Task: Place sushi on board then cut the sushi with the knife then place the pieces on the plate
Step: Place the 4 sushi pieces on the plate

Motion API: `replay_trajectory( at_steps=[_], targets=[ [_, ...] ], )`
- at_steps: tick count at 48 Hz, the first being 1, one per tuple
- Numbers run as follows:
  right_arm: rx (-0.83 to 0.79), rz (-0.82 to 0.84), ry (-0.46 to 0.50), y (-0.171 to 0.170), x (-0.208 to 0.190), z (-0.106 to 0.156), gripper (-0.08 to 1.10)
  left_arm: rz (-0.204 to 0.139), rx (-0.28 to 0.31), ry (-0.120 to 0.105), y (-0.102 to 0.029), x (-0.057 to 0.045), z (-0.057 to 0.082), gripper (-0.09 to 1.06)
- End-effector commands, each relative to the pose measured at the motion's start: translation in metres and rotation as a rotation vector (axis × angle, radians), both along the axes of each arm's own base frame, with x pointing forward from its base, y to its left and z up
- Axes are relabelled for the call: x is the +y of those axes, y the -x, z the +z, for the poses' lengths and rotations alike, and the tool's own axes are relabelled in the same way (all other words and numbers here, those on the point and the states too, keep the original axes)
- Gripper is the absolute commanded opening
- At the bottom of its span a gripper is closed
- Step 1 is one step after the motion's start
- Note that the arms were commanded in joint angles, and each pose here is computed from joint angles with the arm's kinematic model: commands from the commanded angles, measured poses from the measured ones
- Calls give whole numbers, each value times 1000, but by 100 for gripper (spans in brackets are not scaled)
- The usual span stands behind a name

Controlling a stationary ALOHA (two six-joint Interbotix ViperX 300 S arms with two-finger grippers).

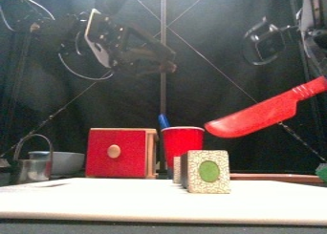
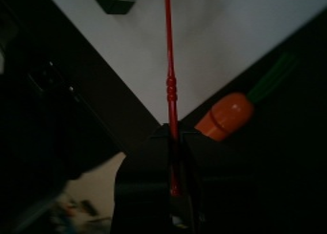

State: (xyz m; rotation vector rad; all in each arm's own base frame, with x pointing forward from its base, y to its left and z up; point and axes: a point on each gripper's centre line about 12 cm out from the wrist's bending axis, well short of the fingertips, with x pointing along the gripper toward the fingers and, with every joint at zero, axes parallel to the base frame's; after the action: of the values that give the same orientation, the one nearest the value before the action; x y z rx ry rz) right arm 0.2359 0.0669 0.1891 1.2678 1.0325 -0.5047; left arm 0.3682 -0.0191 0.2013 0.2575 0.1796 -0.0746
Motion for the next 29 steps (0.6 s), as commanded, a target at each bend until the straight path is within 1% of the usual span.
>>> replay_trajectory(
  at_steps=[1,3,5,8,11,16,19,23,25,28,29],
  targets=[
    [9,-108,-41,-5,4,-4,31,0,-31,4,2,0,9,90],
    [23,-129,-47,-5,8,-8,34,0,-29,4,2,0,8,90],
    [37,-146,-60,-6,13,-12,40,0,-23,4,4,0,6,90],
    [49,-171,-101,-9,24,-16,52,1,-17,6,5,0,4,90],
    [48,-176,-123,-14,32,-22,66,3,-12,8,6,0,3,90],
    [39,-165,-120,-27,39,-29,87,6,-9,11,7,0,2,90],
    [47,-157,-108,-30,40,-31,93,5,-10,10,7,0,2,90],
    [53,-121,-45,-30,35,-29,92,5,-10,10,7,0,2,90],
    [28,-101,8,-33,27,-24,92,5,-10,10,7,0,2,90],
    [-45,-61,115,-43,11,-12,92,6,-13,8,6,0,3,90],
    [-78,-36,173,-49,3,-7,92,7,-15,9,6,1,4,90]
  ],
)
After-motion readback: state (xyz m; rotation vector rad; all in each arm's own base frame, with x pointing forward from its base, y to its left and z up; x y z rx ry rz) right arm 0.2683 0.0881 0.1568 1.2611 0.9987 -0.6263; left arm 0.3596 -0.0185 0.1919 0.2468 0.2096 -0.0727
